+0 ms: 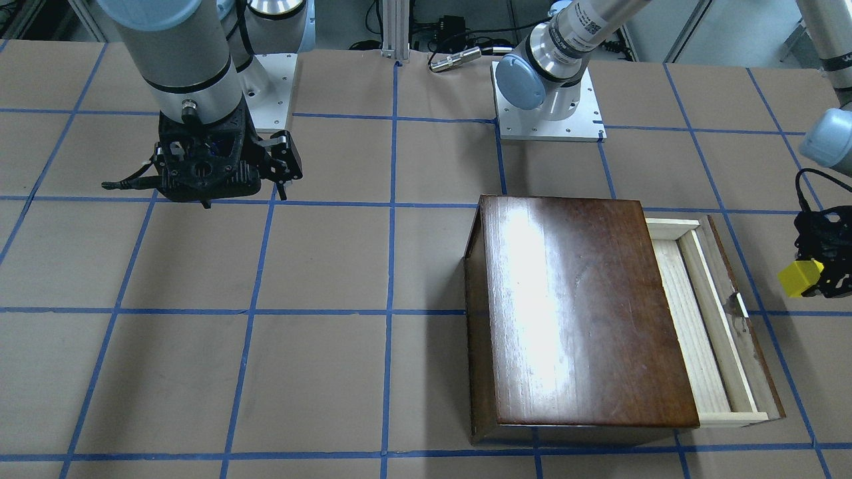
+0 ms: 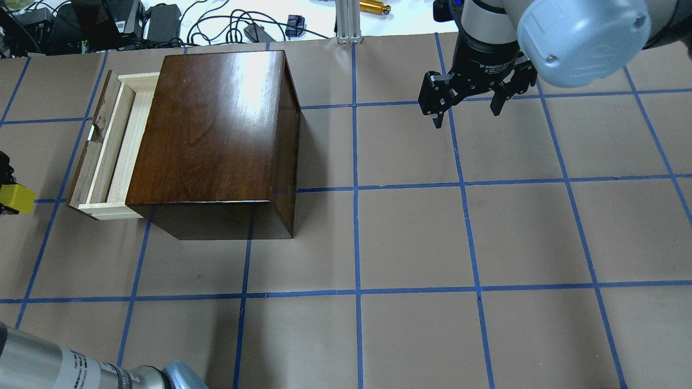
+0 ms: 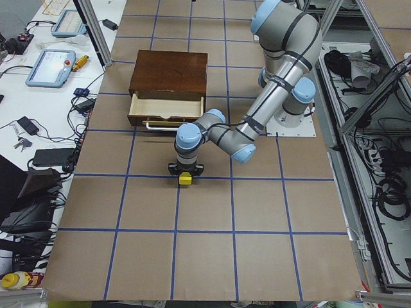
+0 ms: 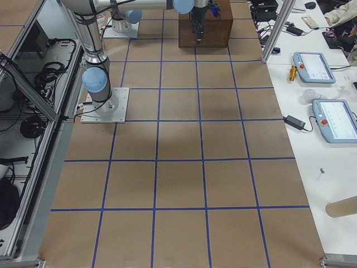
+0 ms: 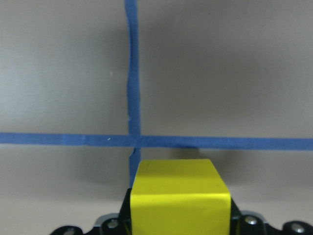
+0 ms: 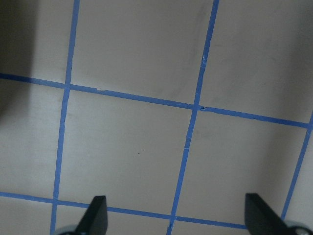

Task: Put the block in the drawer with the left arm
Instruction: 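Lift the yellow cube with the left gripper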

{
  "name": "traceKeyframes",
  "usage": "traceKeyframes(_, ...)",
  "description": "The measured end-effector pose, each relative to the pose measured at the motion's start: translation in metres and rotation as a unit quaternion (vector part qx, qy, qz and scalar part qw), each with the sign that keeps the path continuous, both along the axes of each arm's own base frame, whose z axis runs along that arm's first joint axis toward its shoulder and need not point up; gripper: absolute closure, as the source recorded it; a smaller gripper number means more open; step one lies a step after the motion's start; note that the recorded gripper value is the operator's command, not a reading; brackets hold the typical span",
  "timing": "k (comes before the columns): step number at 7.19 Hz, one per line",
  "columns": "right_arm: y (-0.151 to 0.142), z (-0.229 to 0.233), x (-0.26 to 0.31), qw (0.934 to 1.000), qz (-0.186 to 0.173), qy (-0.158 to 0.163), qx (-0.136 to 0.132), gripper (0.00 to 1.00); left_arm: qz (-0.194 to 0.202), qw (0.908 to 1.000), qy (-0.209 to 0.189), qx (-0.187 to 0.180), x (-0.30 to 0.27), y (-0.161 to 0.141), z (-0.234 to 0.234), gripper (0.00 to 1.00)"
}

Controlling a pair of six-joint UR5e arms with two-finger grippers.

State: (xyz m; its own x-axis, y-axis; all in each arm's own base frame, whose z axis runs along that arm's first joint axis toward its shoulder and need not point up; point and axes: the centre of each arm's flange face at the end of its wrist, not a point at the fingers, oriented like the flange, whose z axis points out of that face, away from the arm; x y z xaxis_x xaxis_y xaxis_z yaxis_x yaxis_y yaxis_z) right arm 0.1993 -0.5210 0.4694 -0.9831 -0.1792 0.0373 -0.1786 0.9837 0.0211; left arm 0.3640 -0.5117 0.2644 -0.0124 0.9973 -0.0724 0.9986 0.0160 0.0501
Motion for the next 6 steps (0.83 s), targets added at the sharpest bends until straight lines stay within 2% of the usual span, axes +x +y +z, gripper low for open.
traceKeyframes(3,0.000,0.000,0.000,1.0000,0.000,0.000,0.000,0.00,-0.027,0.9994,0.013,0.020,-0.044,-0.027,0.109,1.00)
traceKeyframes(6,0.000,0.000,0.000,1.0000,-0.001,0.000,0.000,0.00,-0.031,0.9993,0.012,0.018,-0.127,-0.054,0.149,1.00)
